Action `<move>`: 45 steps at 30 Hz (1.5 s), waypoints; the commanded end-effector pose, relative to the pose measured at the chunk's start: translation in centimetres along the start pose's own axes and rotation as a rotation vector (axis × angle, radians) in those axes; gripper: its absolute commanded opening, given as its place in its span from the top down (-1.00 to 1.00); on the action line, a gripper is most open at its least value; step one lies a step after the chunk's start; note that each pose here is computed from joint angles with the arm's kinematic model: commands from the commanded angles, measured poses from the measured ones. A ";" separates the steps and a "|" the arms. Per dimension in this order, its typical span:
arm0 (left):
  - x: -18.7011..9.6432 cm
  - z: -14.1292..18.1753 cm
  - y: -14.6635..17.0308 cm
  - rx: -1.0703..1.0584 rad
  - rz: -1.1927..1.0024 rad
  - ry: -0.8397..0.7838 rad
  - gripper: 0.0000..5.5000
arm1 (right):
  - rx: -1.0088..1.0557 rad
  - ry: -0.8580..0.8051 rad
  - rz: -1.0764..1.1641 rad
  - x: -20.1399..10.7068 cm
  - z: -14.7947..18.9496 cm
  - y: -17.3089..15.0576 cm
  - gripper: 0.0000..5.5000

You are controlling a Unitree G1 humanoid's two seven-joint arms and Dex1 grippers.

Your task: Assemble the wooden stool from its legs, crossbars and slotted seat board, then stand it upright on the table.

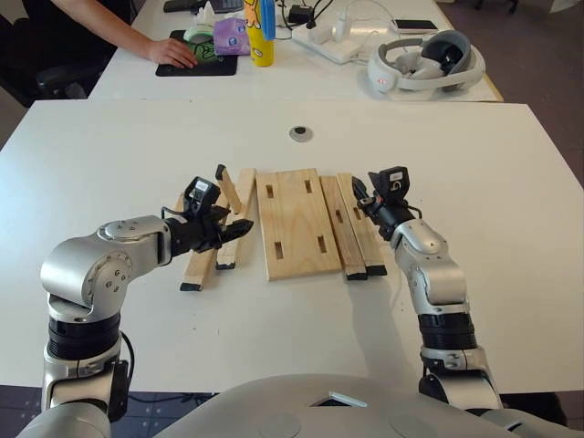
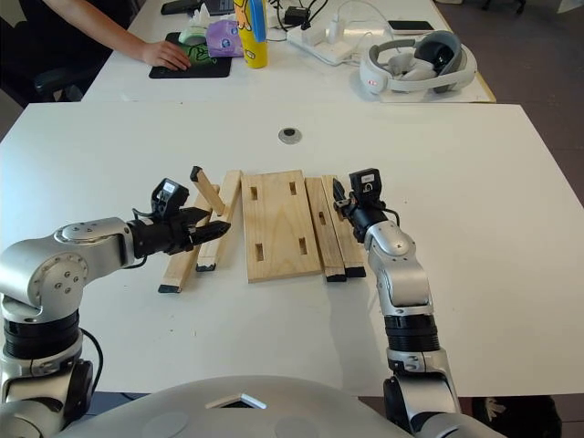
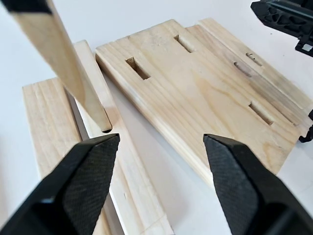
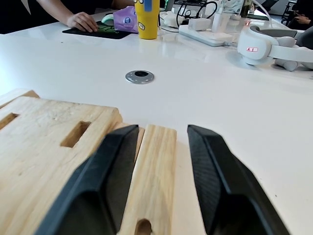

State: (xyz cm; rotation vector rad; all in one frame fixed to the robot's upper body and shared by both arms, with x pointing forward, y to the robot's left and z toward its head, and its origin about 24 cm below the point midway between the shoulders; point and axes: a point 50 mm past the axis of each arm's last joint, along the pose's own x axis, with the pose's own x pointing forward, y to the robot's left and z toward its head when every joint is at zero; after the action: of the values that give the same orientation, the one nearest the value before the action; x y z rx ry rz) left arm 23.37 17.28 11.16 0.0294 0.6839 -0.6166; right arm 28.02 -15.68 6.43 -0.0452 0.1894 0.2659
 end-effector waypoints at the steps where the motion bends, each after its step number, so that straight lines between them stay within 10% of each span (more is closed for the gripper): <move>1: 0.2 -1.4 0.3 -0.016 0.038 0.057 -0.16 | -0.003 -0.003 -0.008 -0.2 0.1 0.1 0.33; 45: 3.3 -5.0 2.2 0.040 0.191 0.189 -0.10 | 0.033 -0.014 -0.021 -0.8 0.6 1.1 0.33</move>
State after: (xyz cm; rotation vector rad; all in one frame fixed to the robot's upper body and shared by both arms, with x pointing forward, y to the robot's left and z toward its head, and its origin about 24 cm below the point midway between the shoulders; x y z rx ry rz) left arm 24.19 17.46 6.02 0.1728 0.7850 -0.5034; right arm 27.07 -14.95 7.21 -0.0120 0.1720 0.2433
